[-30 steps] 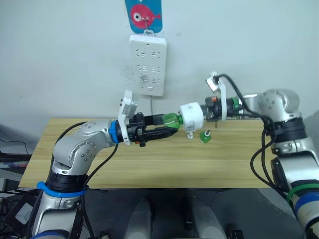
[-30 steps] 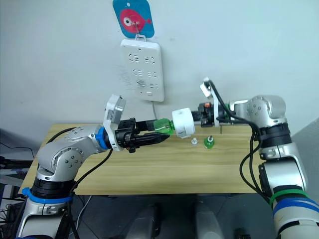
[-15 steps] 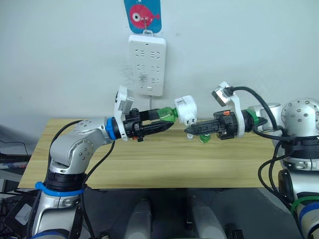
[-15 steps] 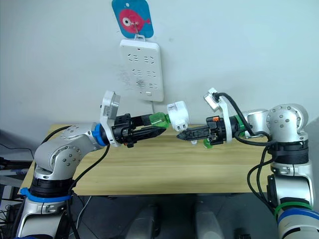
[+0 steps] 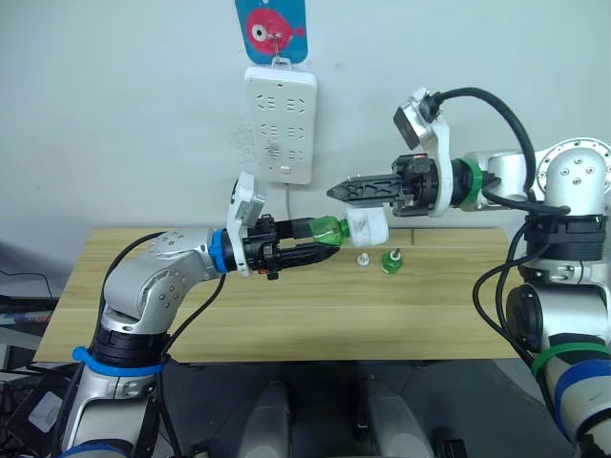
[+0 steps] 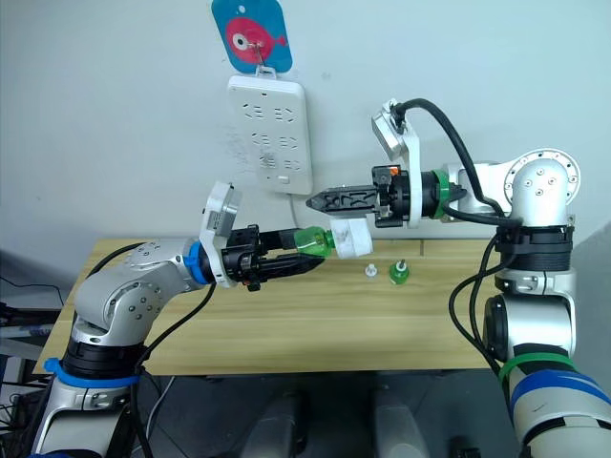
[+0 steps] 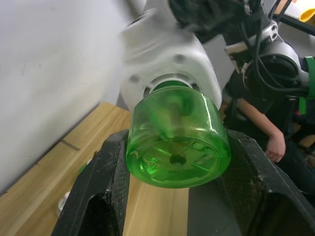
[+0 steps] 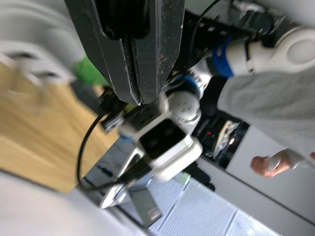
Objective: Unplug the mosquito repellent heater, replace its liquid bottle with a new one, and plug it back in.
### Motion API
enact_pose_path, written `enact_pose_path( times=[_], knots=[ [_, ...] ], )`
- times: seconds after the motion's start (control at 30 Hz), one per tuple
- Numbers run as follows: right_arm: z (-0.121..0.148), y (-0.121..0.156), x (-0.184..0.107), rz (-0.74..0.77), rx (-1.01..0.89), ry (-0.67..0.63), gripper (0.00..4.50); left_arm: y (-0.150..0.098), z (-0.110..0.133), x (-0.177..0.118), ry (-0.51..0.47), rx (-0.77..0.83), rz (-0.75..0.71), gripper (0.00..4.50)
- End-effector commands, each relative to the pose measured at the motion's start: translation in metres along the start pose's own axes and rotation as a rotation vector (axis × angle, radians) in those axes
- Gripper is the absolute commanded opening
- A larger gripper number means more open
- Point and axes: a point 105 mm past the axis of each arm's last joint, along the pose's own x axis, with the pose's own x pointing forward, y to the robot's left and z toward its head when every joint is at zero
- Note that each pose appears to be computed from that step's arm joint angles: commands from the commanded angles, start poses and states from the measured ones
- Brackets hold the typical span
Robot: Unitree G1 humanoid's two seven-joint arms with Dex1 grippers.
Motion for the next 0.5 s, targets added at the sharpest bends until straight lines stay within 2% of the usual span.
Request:
enact_pose_path(
  times=[0.03, 0.23, 0.37, 0.5],
  knots=[
    [0.009, -0.012, 0.002, -0.054, -0.036, -0.029, 0.05, -0.011, 0.008, 0.003, -0.014, 0.035, -0.056, 2.26],
    [0.004, -0.045, -0.001, -0.156, -0.046, -0.015, 0.05, -0.012, 0.010, 0.002, -0.023, 0.031, -0.057, 2.26],
    [-0.018, -0.062, -0.009, -0.195, -0.027, 0.037, 0.05, -0.011, 0.013, 0.000, -0.035, 0.026, -0.043, 2.26],
    [-0.045, -0.060, -0.021, -0.181, 0.020, 0.100, 0.05, -0.003, 0.016, -0.003, -0.048, 0.034, 0.003, 2.26]
  ],
)
